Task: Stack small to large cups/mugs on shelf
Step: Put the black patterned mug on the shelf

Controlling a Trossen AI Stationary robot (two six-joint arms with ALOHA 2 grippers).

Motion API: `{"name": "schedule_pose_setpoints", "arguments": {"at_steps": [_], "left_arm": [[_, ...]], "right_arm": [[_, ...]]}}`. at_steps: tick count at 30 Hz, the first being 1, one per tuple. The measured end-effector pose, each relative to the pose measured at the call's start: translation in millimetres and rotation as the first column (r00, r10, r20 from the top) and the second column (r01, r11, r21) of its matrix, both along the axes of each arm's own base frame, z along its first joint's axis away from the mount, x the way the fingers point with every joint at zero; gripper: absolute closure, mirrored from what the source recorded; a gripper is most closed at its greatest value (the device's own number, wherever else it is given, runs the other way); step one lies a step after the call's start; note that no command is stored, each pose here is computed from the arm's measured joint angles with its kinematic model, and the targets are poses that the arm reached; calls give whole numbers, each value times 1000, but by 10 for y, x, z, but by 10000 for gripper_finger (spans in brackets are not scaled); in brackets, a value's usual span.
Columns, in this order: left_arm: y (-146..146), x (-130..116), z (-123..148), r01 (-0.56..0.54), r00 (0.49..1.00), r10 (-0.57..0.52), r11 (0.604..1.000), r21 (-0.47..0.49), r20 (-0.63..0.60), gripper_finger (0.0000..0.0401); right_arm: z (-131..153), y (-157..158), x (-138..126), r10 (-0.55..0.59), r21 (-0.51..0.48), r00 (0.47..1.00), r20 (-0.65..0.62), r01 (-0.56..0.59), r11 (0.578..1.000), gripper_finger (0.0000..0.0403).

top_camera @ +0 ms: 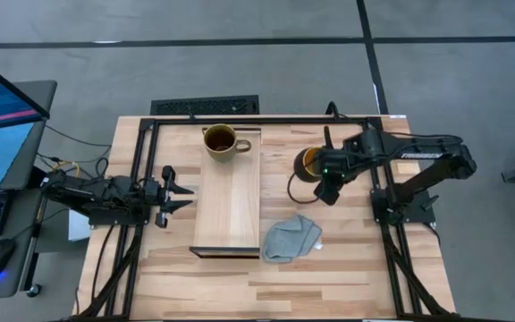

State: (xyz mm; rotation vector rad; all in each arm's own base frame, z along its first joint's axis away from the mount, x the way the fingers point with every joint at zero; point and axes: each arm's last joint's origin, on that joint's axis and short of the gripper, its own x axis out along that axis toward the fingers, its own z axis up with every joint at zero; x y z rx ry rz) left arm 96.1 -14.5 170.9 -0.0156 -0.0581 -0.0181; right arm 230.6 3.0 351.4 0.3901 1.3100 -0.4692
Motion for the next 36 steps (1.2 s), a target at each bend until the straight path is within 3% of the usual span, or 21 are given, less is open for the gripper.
{"name": "schedule_pose_setpoints", "arguments": {"at_steps": [17, 27, 36], "left_arm": [[0, 0, 0, -1, 1000, 1, 1000, 8, 0, 282], [1, 0, 1, -2, 1000, 2, 1000, 7, 1, 282], [0, 0, 0, -1, 1000, 1, 1000, 6, 0, 282]], "right_arm": [[295, -234, 173, 161, -86, 972, 173, -148, 985, 323], [359, -263, 641, 289, -120, 949, 125, -275, 954, 323], [440, -198, 1068, 404, -82, 908, 110, -397, 914, 323]]}}
